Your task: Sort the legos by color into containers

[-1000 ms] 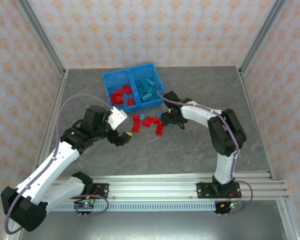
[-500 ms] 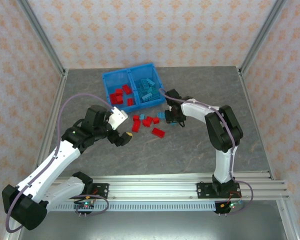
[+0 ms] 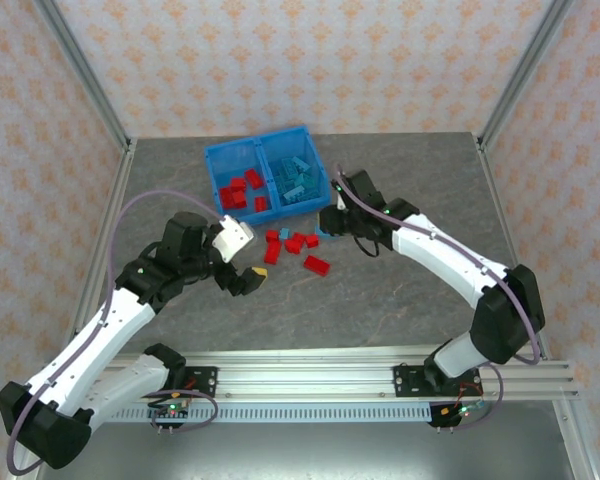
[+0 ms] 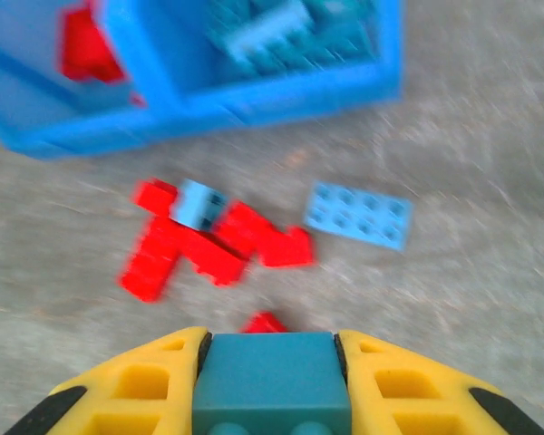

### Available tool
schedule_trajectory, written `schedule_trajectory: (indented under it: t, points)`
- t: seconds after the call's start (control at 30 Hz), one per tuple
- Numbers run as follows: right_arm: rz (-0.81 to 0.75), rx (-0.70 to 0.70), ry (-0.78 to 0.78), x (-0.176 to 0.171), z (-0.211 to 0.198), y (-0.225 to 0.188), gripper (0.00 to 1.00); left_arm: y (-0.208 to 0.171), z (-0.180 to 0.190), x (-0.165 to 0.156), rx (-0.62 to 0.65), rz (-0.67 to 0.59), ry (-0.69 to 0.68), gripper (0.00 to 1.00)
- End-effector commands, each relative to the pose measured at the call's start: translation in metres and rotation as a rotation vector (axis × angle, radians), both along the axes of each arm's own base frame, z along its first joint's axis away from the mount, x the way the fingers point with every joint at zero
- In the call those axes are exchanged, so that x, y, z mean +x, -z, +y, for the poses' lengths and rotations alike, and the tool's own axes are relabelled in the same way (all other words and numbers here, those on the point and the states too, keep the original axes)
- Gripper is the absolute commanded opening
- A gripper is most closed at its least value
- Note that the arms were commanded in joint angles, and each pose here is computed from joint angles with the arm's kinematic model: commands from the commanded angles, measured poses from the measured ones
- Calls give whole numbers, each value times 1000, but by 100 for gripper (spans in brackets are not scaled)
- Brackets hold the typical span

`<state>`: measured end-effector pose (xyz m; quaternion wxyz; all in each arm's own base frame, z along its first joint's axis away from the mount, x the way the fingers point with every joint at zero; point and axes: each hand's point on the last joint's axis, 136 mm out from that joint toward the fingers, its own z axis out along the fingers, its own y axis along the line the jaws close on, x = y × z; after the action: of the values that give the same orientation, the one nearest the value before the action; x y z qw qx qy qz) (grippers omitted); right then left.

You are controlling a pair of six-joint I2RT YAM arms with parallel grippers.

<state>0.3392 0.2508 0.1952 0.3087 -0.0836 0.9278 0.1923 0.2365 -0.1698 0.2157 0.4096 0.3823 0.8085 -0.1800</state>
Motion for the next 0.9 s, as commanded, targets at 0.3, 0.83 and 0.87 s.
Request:
schedule_trajectory:
  t: [0.3,0.83,0.87]
  points:
    - [-113,-20,152,138,49,-12,30,0,3,0,20,-27,4,100]
    - [-7,-39,110,187,87,25,53,11,2,3,43,26,8,100]
    - [-14,-35,105,184,87,17,53,11,2,3,43,25,7,100]
